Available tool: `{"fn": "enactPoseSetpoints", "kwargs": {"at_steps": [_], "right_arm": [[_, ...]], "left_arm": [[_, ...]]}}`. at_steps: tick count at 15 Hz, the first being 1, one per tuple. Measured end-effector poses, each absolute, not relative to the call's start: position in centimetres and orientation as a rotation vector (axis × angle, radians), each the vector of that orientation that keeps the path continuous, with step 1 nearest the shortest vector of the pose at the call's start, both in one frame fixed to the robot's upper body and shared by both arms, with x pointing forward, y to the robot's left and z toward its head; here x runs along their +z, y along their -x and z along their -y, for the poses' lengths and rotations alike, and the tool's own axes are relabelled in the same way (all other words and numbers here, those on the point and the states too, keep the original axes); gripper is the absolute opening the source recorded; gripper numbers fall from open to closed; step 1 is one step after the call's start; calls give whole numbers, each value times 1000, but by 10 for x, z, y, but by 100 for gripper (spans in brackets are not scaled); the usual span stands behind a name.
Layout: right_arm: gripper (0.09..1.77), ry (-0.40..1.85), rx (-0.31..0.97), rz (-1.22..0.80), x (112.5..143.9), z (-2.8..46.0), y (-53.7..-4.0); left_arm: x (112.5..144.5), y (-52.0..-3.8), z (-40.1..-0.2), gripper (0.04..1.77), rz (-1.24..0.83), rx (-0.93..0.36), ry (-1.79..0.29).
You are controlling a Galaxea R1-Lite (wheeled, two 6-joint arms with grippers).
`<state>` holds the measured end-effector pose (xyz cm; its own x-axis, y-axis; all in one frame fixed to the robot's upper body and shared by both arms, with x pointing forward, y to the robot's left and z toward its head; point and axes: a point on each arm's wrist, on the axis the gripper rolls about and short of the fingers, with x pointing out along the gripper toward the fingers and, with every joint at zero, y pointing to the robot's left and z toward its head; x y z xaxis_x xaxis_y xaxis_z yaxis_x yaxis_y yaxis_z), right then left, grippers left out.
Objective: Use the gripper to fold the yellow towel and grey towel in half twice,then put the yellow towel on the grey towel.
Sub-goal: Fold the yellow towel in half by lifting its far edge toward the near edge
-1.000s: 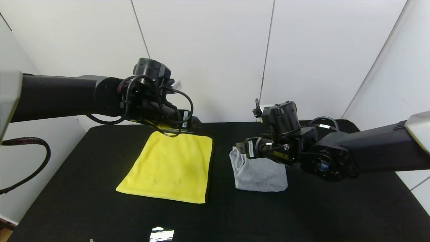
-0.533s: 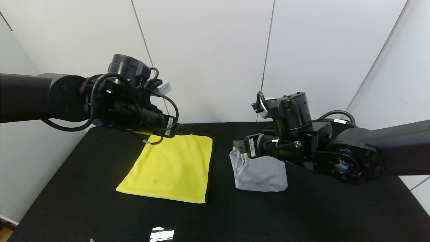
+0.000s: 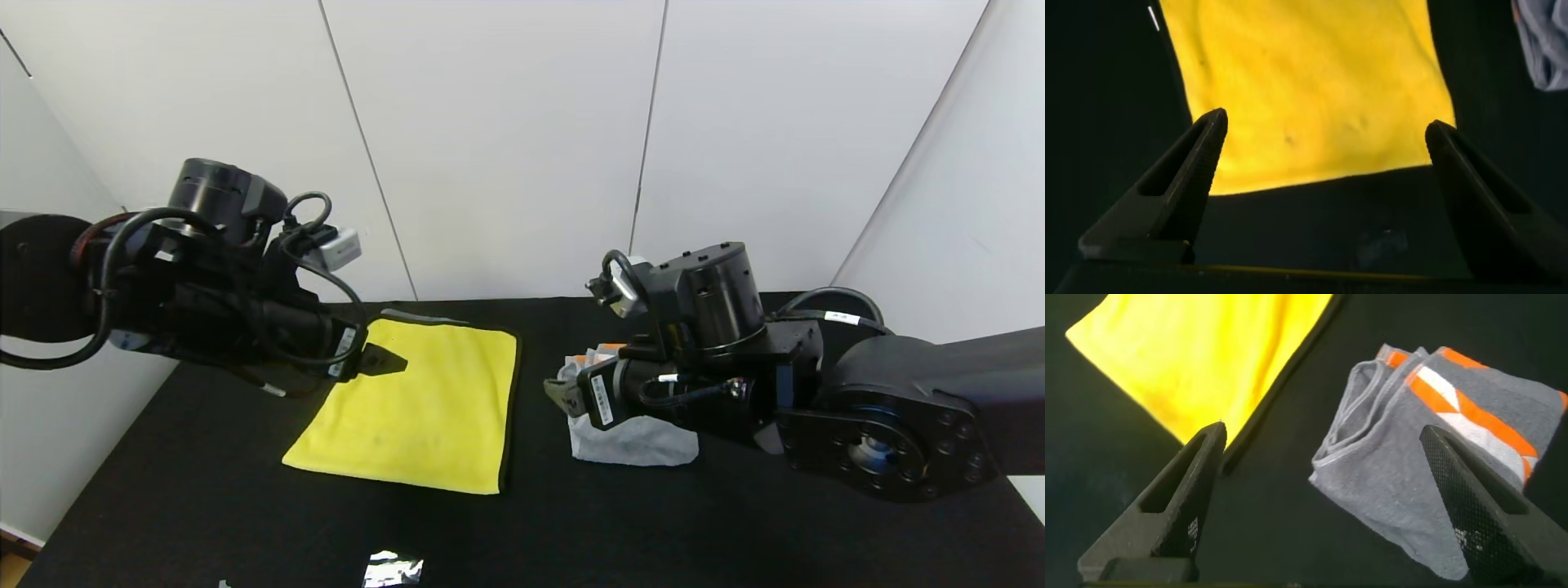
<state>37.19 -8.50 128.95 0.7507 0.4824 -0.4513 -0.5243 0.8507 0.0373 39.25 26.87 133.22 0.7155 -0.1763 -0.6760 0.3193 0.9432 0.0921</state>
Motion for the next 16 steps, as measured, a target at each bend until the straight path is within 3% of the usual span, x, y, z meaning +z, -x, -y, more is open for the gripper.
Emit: {"fn": "enactPoseSetpoints", "kwargs": {"at_steps": [7,16], "right_arm": [[171,201,651,-484,1281,73,-361],[171,285,747,-525,1261,24,-351]], "left_arm": [[1321,-368,-318,172,-729,-412,-353],[1290,-363,-348,172,-776,-554,-518]]}}
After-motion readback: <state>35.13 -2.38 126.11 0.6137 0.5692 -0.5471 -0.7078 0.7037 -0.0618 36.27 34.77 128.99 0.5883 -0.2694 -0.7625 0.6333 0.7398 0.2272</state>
